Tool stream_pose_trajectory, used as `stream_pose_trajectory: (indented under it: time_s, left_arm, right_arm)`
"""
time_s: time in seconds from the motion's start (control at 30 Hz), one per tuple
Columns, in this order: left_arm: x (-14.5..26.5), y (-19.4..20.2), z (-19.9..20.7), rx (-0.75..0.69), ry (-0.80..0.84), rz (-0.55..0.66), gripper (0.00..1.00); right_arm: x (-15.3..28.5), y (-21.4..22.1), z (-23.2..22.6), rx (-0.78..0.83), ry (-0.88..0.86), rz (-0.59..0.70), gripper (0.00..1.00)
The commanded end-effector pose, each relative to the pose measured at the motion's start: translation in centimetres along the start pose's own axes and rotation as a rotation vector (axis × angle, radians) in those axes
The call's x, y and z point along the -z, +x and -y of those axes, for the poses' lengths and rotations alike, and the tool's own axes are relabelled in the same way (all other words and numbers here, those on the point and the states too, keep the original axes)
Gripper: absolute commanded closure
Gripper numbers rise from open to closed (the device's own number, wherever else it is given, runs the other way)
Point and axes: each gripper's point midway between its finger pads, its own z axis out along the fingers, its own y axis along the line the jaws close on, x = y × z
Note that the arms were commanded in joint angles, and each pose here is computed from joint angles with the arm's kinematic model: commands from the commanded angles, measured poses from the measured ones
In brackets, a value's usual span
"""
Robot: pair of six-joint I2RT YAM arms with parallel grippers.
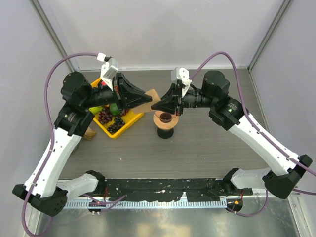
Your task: Place the coffee filter in the dripper
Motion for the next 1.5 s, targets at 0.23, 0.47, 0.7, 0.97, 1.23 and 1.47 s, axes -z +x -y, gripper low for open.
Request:
stream_pose_trajectory:
  time_s: [0.23,0.47,0.7,0.97,1.23,1.47]
  left_arm:
    - [1.3,-1.8,0.7,-0.059,-0.044,0.032,1.0]
    - [1.8,-0.9,0.5,-0.079,-0.031,-0.034,1.0]
    - [4.1,2.3,1.6,-0.061,0.037,-0.191,0.41]
    - [3.4,4.0,2.1,-0.088,0.093,-0.233,0.44]
    - [2.9,5.6,2.4,-0.087,0.119,-0.276,0.4]
    - [1.0,7.2,2.0,-0.095,0.113,-0.322,0.4]
  right_arm:
    - [2.7,1.3,-1.9,-0.051,0.001,-0.031,0.95]
    - [3.6,1.9,-1.4,-0.076,0.001,-0.061,0.95]
    - [4.8,2.3,-2.3,-0.034,-0.046,-0.096,0.95]
    - [5.0,3.1,-3.5,0.029,-0.137,-0.163,0.95]
    - [4.7,3.3,-4.1,0.035,-0.156,-0.178,0.95]
    - [4.0,2.7,-4.4,0.059,-0.171,-0.17,0.95]
